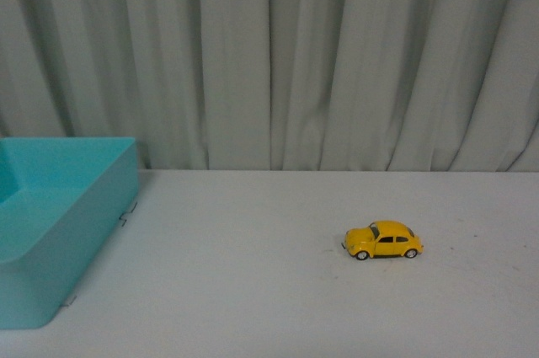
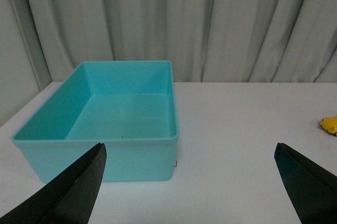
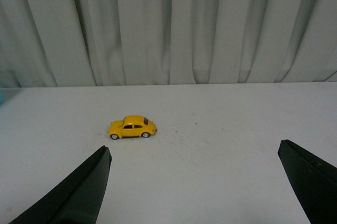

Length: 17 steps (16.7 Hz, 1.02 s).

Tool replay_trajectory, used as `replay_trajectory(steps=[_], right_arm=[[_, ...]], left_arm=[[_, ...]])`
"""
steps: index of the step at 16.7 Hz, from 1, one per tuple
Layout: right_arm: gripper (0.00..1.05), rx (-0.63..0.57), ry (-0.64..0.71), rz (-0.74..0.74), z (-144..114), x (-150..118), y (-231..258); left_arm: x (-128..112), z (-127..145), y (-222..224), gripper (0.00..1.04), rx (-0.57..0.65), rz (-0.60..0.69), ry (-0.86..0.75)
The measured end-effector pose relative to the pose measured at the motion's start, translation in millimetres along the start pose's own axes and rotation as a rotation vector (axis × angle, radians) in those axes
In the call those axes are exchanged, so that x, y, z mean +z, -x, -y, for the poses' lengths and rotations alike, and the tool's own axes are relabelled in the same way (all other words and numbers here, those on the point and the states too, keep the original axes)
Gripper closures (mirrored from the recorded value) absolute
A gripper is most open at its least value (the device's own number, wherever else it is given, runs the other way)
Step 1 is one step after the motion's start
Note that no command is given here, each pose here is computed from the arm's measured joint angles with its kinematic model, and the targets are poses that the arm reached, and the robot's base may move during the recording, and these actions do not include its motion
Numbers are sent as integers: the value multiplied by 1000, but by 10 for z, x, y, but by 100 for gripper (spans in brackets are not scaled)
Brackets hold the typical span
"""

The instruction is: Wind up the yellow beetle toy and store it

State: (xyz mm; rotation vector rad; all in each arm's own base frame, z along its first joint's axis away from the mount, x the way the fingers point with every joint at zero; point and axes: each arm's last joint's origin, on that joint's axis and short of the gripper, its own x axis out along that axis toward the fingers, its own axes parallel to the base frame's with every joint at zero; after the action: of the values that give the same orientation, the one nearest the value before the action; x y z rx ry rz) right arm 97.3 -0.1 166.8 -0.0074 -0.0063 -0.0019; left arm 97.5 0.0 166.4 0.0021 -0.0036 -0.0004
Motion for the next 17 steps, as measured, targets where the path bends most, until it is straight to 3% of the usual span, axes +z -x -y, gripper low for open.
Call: replay_trajectory(steps=[17], right_arm=[[6,2,0,-2,0,-2,0]], left_arm=[[-2,0,0,7,1,-2,0]])
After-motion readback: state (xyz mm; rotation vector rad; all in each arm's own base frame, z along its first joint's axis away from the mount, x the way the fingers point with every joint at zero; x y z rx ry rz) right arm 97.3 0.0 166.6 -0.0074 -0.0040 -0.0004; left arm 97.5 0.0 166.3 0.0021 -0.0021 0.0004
